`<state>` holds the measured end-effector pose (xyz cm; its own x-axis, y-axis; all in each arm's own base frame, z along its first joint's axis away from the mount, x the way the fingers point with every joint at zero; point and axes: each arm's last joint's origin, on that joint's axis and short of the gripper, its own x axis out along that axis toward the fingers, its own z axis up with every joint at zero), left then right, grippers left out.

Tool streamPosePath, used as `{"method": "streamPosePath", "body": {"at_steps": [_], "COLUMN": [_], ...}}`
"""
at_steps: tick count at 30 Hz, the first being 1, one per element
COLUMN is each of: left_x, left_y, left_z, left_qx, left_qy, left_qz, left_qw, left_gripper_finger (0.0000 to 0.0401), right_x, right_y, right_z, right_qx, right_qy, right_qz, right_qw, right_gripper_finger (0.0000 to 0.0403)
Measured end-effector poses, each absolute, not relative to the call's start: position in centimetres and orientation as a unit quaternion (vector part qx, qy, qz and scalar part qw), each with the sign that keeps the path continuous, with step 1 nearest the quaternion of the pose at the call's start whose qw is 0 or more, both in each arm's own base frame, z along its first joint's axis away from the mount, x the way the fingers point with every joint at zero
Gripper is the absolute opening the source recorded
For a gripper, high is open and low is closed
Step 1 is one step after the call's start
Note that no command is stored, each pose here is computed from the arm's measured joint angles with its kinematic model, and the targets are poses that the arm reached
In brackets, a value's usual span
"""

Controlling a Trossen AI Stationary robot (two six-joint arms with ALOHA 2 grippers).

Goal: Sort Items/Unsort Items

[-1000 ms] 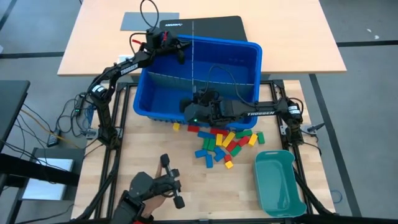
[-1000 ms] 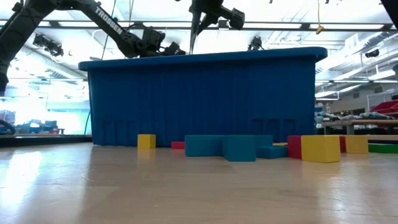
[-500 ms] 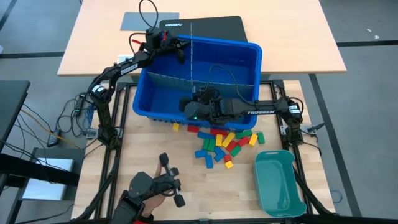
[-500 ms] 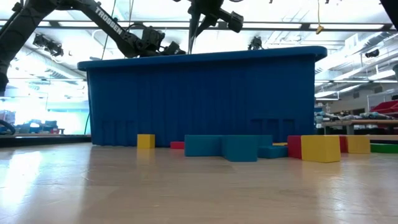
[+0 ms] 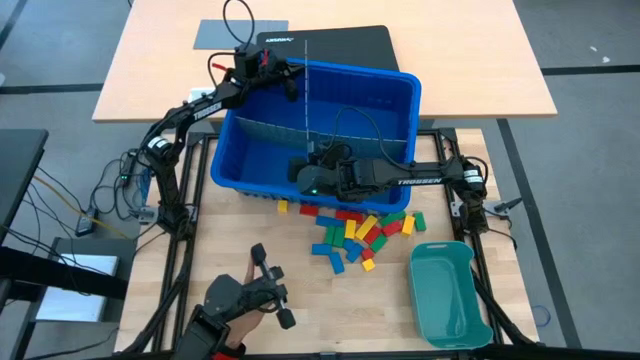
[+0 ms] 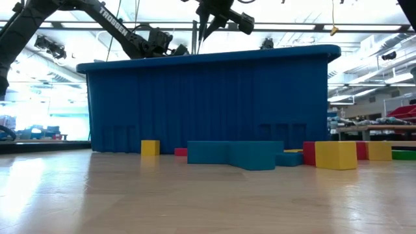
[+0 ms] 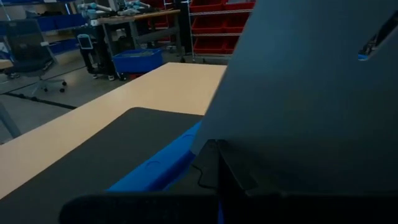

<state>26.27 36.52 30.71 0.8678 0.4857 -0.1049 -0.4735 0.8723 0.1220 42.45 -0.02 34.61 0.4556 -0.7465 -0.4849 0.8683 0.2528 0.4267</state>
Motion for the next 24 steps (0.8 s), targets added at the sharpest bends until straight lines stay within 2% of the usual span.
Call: {"method": "streamPosePath", "body": {"at_steps": [5,17,24], "left_x": [25.6,24.5,24.3], "left_y": [36.9,37.5,37.4], "left_z": [30.7,31.0,31.2], "left_qx": [0.042,0.030,0.026], "left_qy": [0.069,0.064,0.065], "left_qz": [0.255,0.269,0.269], "left_qw": [0.964,0.961,0.961], "left_gripper_finger": [0.0000,0.0001,0.0001], "right_x": [42.5,43.1,43.2], "right_y": [0.0,0.8,1.4], "right_z": [34.6,35.0,36.0], "right_qx": [0.310,0.246,0.202], "right_qy": [0.102,0.123,0.124], "right_qz": [-0.513,-0.481,-0.459], "right_qw": [0.794,0.832,0.856], "right_gripper_finger": [0.0025,0.0170,0.0233]}}
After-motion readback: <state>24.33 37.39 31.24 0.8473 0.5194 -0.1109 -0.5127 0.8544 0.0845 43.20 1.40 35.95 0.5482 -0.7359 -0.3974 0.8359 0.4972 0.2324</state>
